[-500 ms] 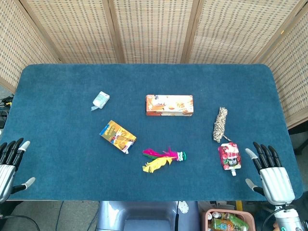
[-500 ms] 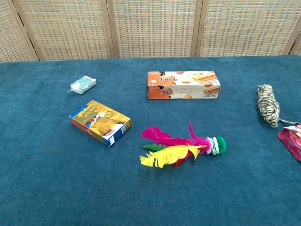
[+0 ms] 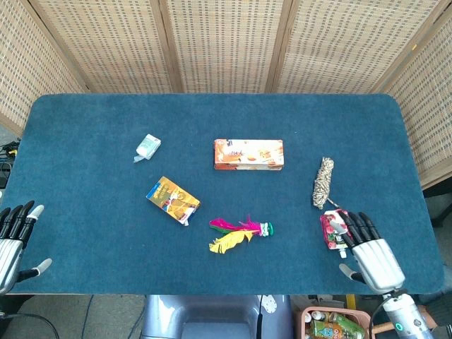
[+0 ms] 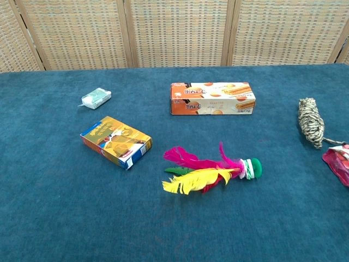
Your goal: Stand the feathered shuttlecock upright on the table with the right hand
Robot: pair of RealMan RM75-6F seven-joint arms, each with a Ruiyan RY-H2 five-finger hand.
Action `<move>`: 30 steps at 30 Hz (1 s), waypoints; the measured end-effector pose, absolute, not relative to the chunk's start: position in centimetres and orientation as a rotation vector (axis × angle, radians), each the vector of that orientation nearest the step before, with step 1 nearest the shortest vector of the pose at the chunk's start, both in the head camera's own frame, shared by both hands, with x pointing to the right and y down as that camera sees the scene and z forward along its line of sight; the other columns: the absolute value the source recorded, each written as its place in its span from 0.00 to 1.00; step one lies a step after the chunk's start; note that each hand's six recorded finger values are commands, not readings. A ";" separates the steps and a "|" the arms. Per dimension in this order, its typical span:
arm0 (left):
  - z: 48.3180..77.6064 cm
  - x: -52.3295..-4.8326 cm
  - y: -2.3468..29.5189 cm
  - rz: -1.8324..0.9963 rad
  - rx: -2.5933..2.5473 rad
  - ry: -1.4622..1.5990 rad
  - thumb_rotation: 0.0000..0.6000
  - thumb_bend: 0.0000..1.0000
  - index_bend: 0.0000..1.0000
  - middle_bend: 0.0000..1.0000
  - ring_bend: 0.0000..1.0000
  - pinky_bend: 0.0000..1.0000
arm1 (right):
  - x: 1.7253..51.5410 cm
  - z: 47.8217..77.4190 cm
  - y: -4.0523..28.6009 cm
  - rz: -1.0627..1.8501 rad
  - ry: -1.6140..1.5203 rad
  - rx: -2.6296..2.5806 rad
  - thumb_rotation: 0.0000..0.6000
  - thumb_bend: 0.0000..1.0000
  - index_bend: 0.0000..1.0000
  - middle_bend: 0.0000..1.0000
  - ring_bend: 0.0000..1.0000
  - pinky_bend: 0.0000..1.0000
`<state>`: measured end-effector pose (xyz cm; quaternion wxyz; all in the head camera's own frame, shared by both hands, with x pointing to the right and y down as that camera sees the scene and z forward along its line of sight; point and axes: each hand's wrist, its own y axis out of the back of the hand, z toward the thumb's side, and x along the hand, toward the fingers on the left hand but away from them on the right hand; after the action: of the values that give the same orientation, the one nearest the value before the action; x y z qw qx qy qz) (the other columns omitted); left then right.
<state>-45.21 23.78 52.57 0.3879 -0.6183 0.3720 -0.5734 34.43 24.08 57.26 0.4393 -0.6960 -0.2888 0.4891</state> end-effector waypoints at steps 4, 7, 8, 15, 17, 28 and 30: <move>53.0 -45.3 23.6 -1.476 -1.573 0.944 1.00 0.00 0.00 0.00 0.00 0.00 | 30.7 59.2 22.7 1.072 -0.567 -1.789 1.00 0.00 0.26 0.00 0.00 0.00; 53.3 -45.6 23.3 -1.499 -1.568 0.947 1.00 0.00 0.00 0.00 0.00 0.00 | 27.5 60.8 22.2 0.970 -0.477 -1.815 1.00 0.00 0.30 0.00 0.00 0.00; 53.5 -45.6 23.2 -1.505 -1.568 0.947 1.00 0.00 0.00 0.00 0.00 0.00 | 26.6 61.2 22.2 0.941 -0.450 -1.819 1.00 0.00 0.30 0.00 0.00 0.00; 54.4 -45.8 22.8 -1.542 -1.564 0.927 1.00 0.00 0.00 0.00 0.00 0.00 | 20.9 65.0 22.3 0.808 -0.292 -1.834 1.00 0.00 0.36 0.00 0.00 0.00; 54.5 -45.8 22.6 -1.548 -1.561 0.930 1.00 0.00 0.00 0.00 0.00 0.00 | 19.7 66.1 22.2 0.794 -0.262 -1.842 1.00 0.00 0.36 0.00 0.00 0.00; 54.7 -46.0 22.5 -1.560 -1.570 0.931 1.00 0.00 0.00 0.00 0.00 0.00 | 14.6 70.3 21.8 0.781 -0.243 -1.891 1.00 0.03 0.37 0.01 0.00 0.00; 54.7 -46.0 22.5 -1.562 -1.573 0.932 1.00 0.00 0.00 0.00 0.00 0.00 | 14.0 70.5 21.6 0.779 -0.254 -1.886 1.00 0.03 0.38 0.01 0.00 0.00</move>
<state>-46.03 22.48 54.70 0.3602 -0.6102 0.3616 -0.6060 14.04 21.58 70.48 0.5165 -0.7854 -0.1057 0.3244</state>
